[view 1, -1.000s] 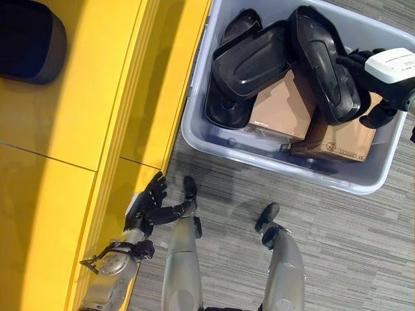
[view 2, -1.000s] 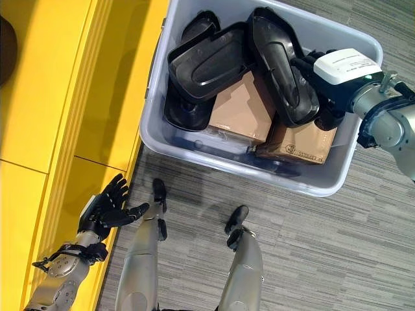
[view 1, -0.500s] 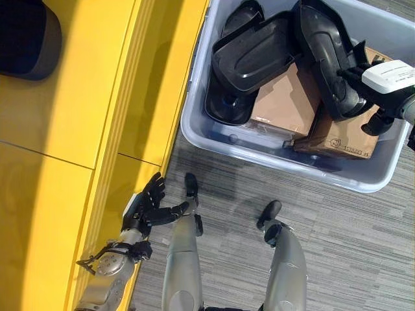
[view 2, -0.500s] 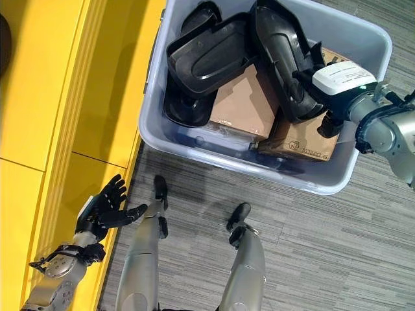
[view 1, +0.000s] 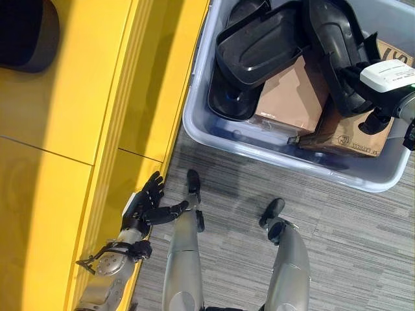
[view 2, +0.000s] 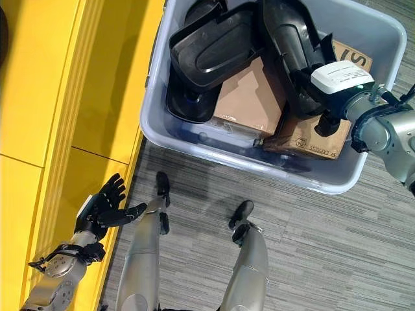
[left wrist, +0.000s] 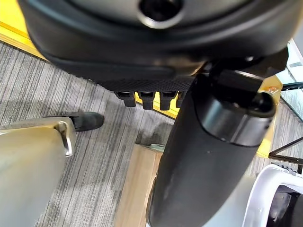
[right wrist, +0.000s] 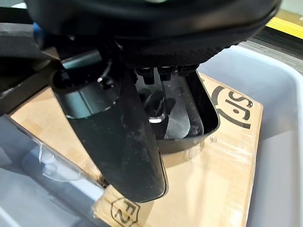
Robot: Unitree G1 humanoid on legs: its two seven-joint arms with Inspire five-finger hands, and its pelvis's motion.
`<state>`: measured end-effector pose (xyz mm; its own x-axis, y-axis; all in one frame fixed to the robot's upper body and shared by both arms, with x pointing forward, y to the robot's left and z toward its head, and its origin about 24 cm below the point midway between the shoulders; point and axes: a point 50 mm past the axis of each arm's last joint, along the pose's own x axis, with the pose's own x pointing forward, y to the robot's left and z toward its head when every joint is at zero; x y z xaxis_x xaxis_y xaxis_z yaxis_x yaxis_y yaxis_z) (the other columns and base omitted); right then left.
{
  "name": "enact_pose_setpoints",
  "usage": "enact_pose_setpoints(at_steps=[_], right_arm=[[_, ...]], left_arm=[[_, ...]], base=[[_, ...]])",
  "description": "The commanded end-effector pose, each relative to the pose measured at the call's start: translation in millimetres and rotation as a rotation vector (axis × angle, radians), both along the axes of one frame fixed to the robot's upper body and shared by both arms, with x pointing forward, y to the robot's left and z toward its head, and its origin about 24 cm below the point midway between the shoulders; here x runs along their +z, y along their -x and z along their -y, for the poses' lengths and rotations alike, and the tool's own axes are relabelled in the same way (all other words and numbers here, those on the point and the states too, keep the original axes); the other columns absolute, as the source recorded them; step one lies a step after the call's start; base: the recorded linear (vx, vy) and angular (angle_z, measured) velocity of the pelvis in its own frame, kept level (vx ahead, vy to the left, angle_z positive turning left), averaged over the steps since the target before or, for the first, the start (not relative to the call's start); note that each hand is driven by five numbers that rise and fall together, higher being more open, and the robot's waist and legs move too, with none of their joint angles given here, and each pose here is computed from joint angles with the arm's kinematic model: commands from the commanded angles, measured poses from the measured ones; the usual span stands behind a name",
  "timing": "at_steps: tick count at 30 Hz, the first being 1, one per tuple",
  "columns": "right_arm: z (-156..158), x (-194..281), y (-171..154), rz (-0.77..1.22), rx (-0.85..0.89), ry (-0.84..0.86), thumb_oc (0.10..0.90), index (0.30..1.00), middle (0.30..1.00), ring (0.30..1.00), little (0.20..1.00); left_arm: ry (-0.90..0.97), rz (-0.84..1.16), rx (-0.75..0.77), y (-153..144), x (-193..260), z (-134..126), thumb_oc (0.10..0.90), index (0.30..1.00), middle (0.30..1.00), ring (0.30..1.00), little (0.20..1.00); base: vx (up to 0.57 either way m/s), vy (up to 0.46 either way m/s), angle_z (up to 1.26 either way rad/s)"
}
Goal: Move parts from the plastic box to the shelf.
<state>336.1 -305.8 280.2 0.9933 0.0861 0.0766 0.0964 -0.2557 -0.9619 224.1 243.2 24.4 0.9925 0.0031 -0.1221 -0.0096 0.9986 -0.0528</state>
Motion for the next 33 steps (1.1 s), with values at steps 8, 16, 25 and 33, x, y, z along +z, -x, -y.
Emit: enact_pose_setpoints(at_steps=[8,16,25,33], right_arm=[[5,57,11,0.228,-0.025,0.023,0.900,1.000,1.000,1.000,1.000],[24,52,10,0.213,-0.120,0.021,0.900,1.000,1.000,1.000,1.000],[37,42,2,0.200,-0.203,0.038,0.900,1.000,1.000,1.000,1.000],[35,32,-6,0.172,-0.212,0.031,0.900,1.000,1.000,1.000,1.000]], left_arm=[[0.005,0.142,0.026,10,24,-5,0.900,1.000,1.000,1.000,1.000],[-0.003,0.162,0.025,11,29,-4,0.900,1.000,1.000,1.000,1.000],[0.016,0.178,0.022,13,32,0,0.900,1.000,1.000,1.000,1.000],[0.025,0.188,0.037,11,33,1,0.900,1.000,1.000,1.000,1.000]], base=[[0.00,-0.002,0.02],[0.00,-0.016,0.02],[0.00,-0.013,0.00],[0.00,0.000,0.00]])
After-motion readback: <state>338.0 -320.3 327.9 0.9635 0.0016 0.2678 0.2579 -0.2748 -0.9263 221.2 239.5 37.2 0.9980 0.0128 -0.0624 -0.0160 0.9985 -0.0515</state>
